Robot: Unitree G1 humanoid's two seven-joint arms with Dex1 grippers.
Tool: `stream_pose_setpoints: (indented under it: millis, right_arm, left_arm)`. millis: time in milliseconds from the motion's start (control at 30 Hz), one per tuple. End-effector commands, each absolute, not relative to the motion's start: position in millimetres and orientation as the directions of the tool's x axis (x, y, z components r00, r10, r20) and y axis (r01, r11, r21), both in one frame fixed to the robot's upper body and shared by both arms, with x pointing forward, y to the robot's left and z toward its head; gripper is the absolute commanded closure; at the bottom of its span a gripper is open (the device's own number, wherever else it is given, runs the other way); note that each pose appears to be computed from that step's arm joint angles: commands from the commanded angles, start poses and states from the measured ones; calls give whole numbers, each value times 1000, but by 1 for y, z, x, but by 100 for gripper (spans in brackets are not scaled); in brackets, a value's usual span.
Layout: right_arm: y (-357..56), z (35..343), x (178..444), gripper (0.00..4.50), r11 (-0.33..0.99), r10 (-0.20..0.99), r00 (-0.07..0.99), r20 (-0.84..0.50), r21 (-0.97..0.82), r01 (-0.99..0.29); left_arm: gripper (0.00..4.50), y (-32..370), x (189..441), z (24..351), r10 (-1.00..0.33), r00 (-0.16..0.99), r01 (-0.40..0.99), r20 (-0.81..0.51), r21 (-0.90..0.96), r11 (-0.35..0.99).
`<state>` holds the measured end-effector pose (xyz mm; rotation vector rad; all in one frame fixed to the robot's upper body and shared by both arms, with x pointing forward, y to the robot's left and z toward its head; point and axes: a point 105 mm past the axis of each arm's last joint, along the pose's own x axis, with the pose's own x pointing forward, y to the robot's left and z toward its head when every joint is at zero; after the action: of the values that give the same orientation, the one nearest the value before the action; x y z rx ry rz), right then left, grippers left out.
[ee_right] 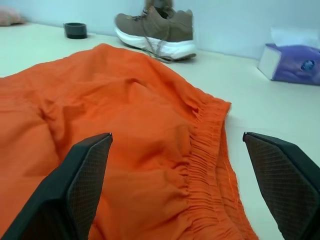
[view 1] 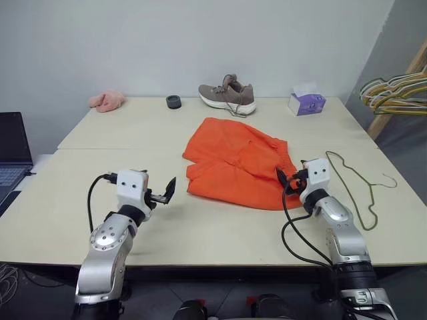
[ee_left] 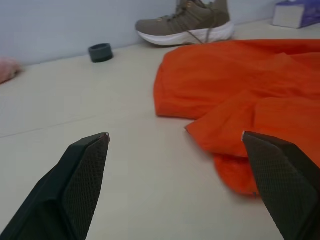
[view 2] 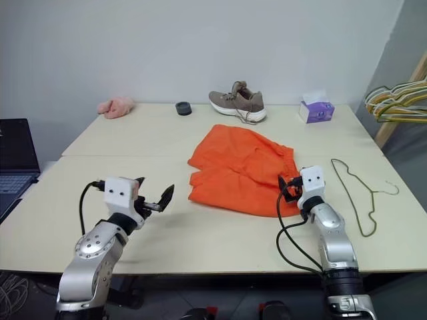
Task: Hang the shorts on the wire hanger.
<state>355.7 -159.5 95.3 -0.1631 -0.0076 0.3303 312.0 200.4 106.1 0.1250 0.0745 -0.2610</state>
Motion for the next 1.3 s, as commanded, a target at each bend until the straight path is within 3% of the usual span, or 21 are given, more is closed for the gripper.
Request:
stream_pose_setpoints:
  millis: [33, 133, 267, 567, 733, 833, 1100, 1233, 1300]
  right_arm:
    - [-137, 123, 343, 4, 844, 498, 866, 52, -260, -470]
    - [-120, 129, 327, 4, 724, 637, 771, 8, -348, -595]
    - [-106, 132, 315, 4, 591, 726, 685, -63, -451, -669]
    - [-107, 140, 311, 4, 542, 739, 666, -98, -499, -676]
    - [-110, 142, 312, 4, 547, 729, 677, -100, -509, -665]
    - [-110, 144, 313, 0, 542, 730, 676, -103, -515, -664]
    - [-113, 150, 317, 0, 528, 739, 665, -108, -521, -671]
    - [-114, 150, 318, 0, 523, 740, 663, -110, -525, -671]
    - [-114, 150, 318, 0, 521, 743, 661, -110, -525, -673]
  left_arm:
    - [0, 187, 326, 113, -354, 929, 363, -110, 81, 928]
    - [0, 171, 343, 110, -460, 873, 469, -161, 20, 883]
    - [0, 152, 359, 105, -558, 797, 562, -231, -56, 825]
    - [0, 140, 377, 85, -592, 727, 548, -347, -227, 805]
    - [0, 136, 372, 78, -620, 691, 546, -371, -295, 784]
    - [61, 136, 368, 75, -629, 679, 547, -377, -311, 777]
    - [316, 144, 361, 85, -626, 712, 524, -318, -354, 775]
    - [443, 156, 358, 94, -568, 781, 470, -258, -356, 808]
    - [447, 162, 357, 98, -533, 813, 441, -235, -349, 827]
